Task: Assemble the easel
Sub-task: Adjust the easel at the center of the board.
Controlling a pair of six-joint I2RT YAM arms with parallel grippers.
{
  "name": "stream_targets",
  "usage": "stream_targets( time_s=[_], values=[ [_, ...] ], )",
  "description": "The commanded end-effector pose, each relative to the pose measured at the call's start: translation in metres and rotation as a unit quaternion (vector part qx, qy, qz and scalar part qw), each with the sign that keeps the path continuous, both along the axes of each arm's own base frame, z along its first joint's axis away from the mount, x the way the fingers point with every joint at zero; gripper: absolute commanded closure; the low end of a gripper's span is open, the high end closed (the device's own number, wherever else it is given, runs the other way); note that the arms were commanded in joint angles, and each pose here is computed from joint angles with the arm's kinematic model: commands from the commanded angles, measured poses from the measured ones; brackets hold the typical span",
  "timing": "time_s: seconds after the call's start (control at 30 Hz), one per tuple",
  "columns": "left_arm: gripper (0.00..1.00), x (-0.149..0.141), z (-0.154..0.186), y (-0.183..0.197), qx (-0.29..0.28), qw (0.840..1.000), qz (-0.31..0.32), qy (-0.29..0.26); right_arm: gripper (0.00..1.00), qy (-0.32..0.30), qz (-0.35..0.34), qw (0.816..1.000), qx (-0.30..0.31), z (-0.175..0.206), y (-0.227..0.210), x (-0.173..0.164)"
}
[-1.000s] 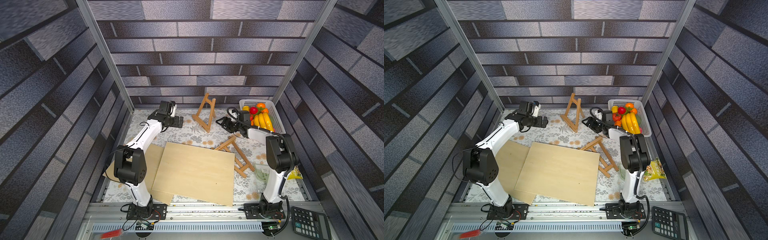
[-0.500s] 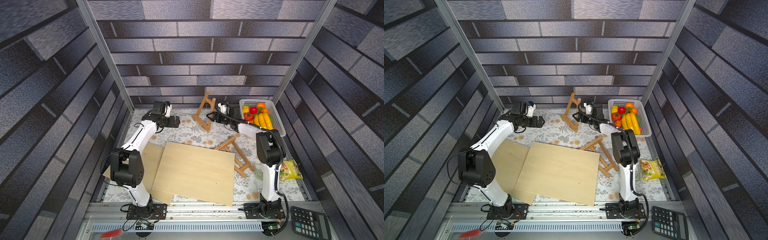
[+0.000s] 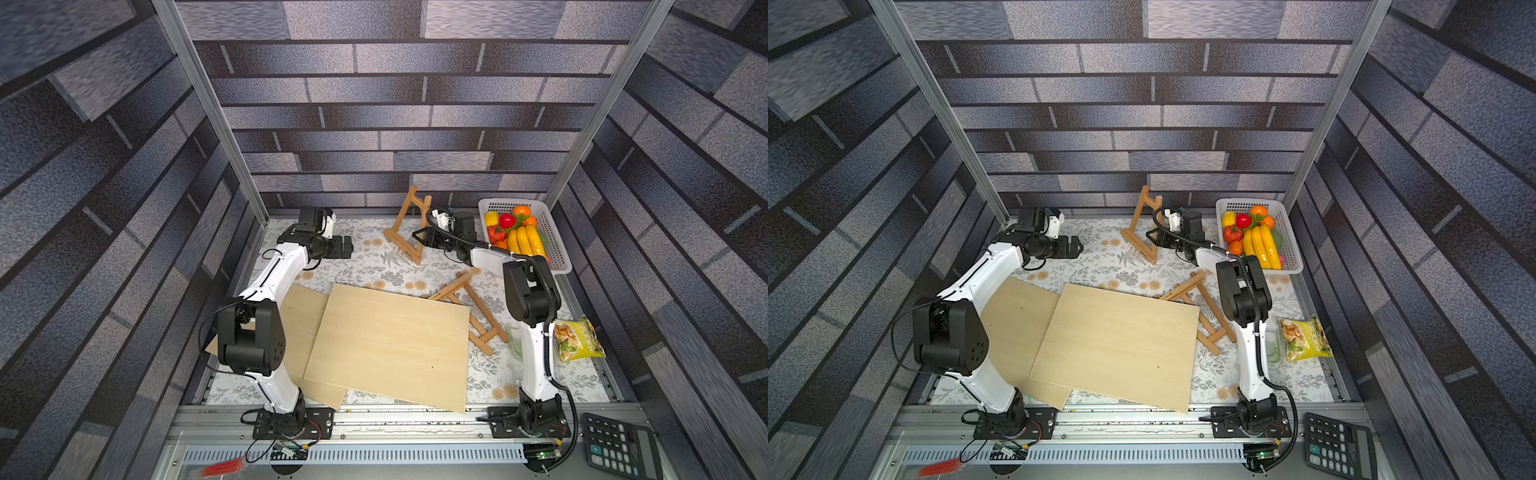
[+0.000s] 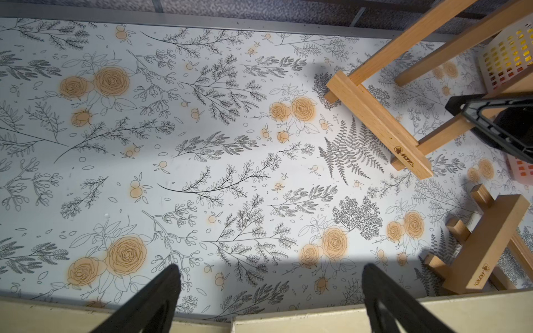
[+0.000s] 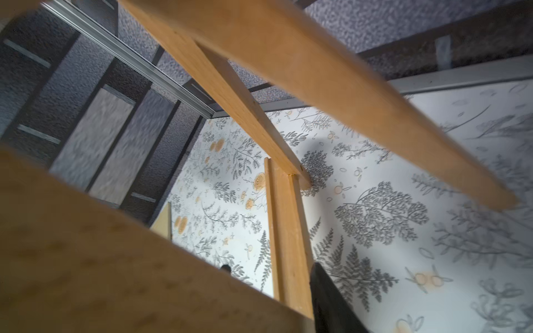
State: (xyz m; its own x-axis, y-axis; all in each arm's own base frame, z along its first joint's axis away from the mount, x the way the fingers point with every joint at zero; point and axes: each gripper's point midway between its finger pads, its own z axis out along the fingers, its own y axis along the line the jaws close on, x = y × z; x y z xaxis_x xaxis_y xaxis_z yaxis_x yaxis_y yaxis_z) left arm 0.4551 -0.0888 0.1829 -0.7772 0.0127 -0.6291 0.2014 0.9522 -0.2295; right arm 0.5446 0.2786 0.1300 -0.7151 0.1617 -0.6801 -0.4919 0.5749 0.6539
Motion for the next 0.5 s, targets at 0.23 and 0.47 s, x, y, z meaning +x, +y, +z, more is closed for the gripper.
stream_targets(
  time_s=[0.23, 0.47],
  values=[
    [0.0, -0.009, 0.003, -0.001, -0.013, 1.0, -0.002, 0.011, 0.83, -0.011, 0.08, 0.996, 0.032, 0.001, 0.016, -0.035],
    [0.0, -0.01, -0.002, -0.003, -0.012, 1.0, -0.006, 0.015, 0.81, 0.013, 0.127, 0.991, 0.03, -0.02, 0.018, -0.065]
  ],
)
